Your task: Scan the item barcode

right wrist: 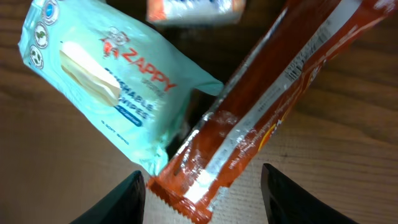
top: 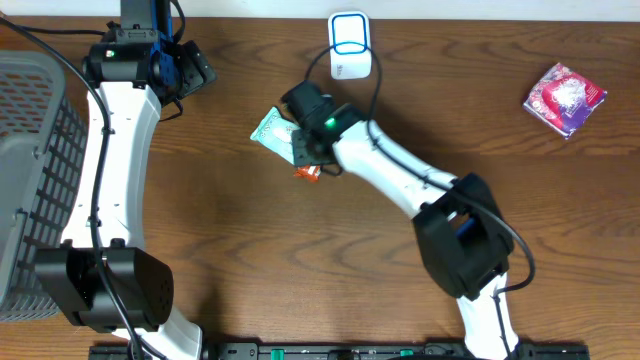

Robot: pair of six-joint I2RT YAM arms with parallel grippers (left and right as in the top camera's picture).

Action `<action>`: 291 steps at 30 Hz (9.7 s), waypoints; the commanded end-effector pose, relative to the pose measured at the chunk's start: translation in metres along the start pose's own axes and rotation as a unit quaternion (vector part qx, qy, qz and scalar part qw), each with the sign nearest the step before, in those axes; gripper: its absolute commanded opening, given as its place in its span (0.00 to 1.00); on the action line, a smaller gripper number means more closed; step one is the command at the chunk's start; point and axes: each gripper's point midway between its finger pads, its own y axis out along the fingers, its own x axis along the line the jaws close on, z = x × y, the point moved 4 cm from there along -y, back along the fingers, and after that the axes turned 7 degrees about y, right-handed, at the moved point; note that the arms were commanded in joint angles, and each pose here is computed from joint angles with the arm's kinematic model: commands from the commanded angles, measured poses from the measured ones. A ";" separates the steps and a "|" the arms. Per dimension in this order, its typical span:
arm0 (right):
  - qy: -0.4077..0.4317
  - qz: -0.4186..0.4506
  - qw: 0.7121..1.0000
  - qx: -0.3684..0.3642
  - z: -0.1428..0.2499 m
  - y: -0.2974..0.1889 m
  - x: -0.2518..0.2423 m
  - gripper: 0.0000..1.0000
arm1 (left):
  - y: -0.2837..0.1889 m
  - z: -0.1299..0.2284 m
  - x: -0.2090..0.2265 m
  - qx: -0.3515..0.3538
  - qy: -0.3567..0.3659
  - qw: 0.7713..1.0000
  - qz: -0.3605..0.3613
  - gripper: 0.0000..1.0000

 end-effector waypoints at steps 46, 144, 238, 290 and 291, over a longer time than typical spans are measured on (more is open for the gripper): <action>-0.042 -0.301 0.941 0.147 -0.025 -0.036 -0.042 0.01 | 0.002 0.000 0.002 -0.001 0.003 1.000 -0.009 0.98; 0.172 -0.258 0.933 -0.183 -0.200 -0.024 -0.081 0.02 | 0.002 0.000 0.002 -0.001 0.003 1.000 -0.009 0.98; 0.260 0.265 0.912 -0.176 -0.088 0.016 -0.494 0.64 | 0.002 0.000 0.002 -0.001 0.003 1.000 -0.009 0.98; -0.014 -0.226 0.974 0.017 -0.002 0.048 -0.013 0.97 | 0.002 0.000 0.002 -0.001 0.003 1.000 -0.009 0.98; -0.014 -0.227 0.974 0.021 0.000 0.054 -0.013 0.97 | 0.002 0.000 0.002 -0.001 0.003 1.000 -0.009 0.98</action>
